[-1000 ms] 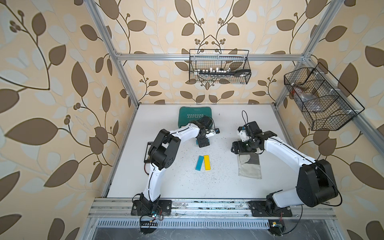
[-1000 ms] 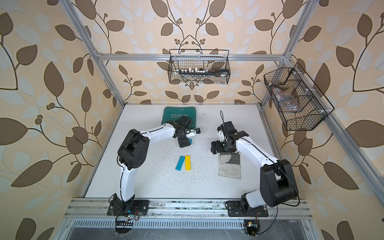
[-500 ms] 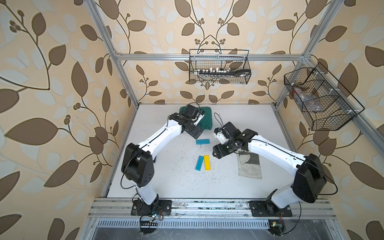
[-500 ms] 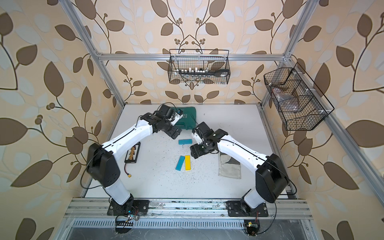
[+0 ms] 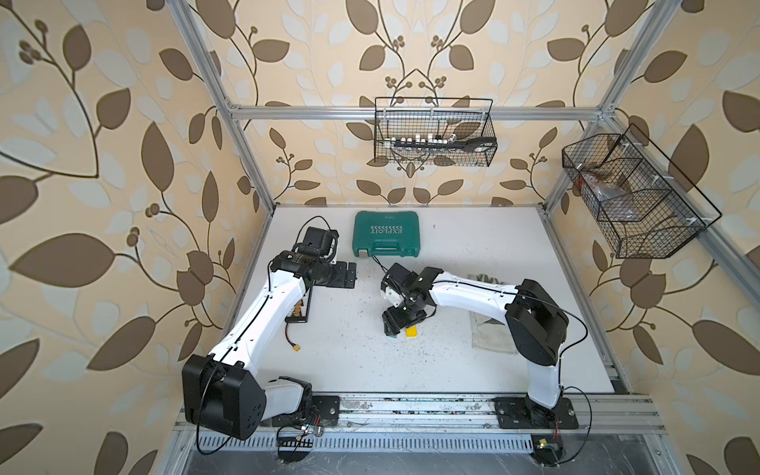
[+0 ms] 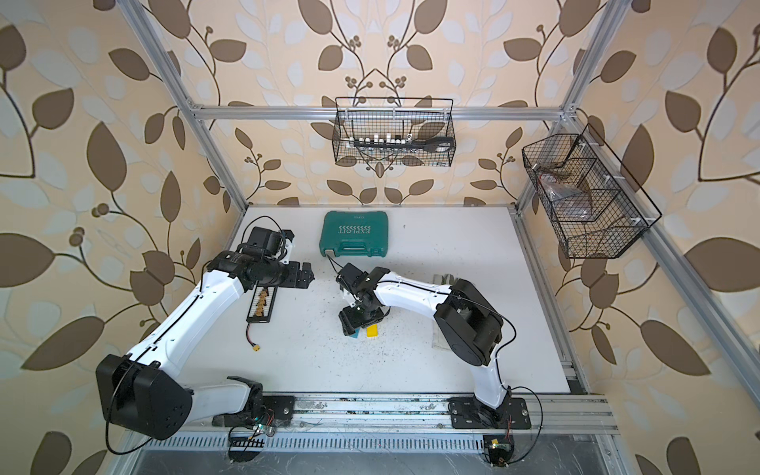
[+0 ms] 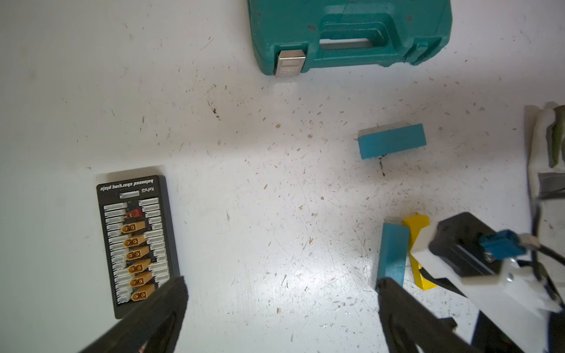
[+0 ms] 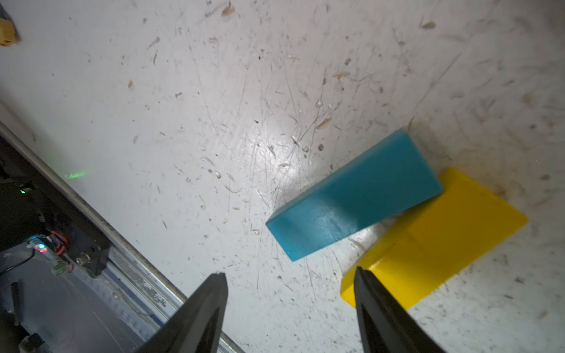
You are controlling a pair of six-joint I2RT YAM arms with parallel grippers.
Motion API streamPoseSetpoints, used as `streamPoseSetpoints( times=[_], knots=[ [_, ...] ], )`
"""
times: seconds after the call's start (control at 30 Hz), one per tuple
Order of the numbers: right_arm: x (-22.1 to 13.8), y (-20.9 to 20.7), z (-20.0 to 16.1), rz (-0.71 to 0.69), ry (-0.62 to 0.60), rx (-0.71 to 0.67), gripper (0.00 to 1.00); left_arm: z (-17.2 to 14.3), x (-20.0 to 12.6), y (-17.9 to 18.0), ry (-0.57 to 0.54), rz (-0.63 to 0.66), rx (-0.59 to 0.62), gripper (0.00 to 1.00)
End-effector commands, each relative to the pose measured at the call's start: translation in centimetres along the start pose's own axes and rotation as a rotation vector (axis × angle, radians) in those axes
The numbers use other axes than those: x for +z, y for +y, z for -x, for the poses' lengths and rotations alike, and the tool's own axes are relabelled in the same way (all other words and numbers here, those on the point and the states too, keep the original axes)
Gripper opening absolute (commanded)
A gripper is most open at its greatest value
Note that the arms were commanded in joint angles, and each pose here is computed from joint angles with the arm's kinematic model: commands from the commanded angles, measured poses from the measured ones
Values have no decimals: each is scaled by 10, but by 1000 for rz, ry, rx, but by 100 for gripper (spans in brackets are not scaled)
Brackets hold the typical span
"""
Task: Assemble the number 7 with building blocks
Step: Assemble the building block at the center of the board.
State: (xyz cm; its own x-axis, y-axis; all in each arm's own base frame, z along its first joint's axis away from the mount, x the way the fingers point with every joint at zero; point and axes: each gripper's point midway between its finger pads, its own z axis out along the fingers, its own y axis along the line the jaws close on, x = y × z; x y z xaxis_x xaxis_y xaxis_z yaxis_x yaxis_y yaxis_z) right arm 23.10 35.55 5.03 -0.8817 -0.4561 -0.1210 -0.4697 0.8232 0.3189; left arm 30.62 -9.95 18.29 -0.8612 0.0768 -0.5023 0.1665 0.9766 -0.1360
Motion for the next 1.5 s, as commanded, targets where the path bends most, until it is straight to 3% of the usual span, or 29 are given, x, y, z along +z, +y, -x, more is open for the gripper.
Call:
streamPoseSetpoints(
  times=[0.0,0.17,0.3,0.47,0.83,1.07,1.2,1.47],
  knots=[
    [21,3,-2,40,31,79,70,-3,-6,-7,-2,-35,-17,99],
    [39,-10,1,-25,59,124,71,-3,-12,-8,-24,-41,-8,99],
    [39,-25,2,-130,70,125,71,-3,-17,-9,-44,-51,-7,99],
    [39,-30,9,-160,53,156,69,-6,-14,-10,-33,-56,-7,99],
    [36,-40,25,-268,42,231,56,-5,-9,-12,-22,-67,-5,99],
    [30,-73,16,-371,53,274,55,-10,-7,-9,-15,-53,-4,99],
    [29,-92,8,-352,53,343,54,-10,-7,-7,-20,-47,-2,99],
    [18,-75,28,-317,17,330,63,-8,-4,-8,-9,-50,2,99]
  ],
)
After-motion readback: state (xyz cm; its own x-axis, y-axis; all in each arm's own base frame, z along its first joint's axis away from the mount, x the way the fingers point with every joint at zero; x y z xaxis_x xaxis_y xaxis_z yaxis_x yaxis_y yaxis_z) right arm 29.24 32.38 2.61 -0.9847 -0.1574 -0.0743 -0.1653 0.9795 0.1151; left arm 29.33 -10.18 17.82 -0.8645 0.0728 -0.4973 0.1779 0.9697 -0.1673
